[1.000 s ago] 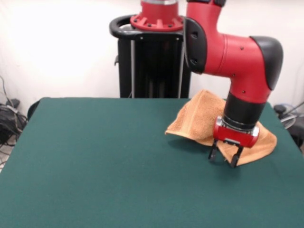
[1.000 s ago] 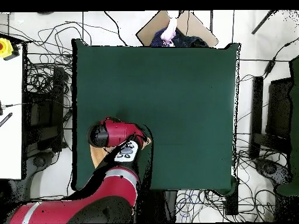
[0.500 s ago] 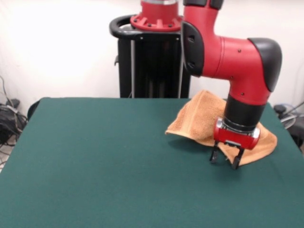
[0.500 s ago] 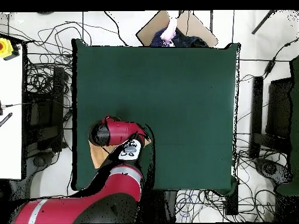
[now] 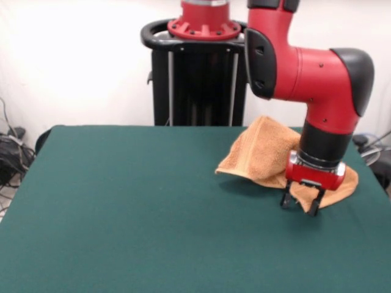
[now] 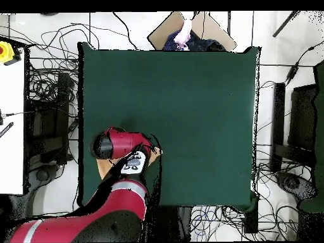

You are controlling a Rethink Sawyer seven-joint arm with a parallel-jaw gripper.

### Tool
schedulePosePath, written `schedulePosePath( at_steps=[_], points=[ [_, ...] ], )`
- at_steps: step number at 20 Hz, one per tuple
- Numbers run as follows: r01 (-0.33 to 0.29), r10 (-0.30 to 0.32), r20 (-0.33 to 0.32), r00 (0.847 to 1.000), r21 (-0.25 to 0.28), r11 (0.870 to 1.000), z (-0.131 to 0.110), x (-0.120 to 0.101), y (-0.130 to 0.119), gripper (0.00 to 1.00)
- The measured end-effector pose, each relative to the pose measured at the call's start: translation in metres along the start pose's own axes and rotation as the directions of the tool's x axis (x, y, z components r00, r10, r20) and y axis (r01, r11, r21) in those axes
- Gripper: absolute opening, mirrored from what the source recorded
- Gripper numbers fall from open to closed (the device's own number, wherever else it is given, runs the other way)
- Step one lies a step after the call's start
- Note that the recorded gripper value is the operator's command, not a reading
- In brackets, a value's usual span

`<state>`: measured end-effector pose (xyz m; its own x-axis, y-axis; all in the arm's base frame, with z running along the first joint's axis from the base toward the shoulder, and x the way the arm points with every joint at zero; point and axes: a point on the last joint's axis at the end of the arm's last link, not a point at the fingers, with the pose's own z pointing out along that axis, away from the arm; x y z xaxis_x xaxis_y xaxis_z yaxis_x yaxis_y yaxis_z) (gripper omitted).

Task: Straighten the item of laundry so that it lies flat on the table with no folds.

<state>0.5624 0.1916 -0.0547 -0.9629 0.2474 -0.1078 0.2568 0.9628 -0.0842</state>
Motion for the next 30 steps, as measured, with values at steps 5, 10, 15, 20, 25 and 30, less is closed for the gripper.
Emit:
schedulePosePath(
  at_steps=[5, 10, 15, 20, 25, 30],
  points=[
    [0.005, -0.005, -0.002, 1.0, -0.007, 1.0, 0.0, 0.001, 0.005, 1.0],
    [0.005, -0.005, -0.002, 1.0, -0.009, 1.0, 0.0, 0.001, 0.006, 1.0],
    [0.005, -0.005, -0.018, 1.0, -0.009, 1.0, -0.001, 0.002, 0.008, 1.0],
    [0.004, -0.006, -0.081, 0.997, -0.029, 1.0, -0.003, 0.009, 0.02, 1.0],
    [-0.002, -0.003, -0.117, 0.993, -0.043, 0.999, -0.004, 0.009, 0.027, 1.0],
    [0.0, -0.006, -0.125, 0.992, -0.043, 0.999, -0.004, 0.009, 0.029, 1.0]
  ],
)
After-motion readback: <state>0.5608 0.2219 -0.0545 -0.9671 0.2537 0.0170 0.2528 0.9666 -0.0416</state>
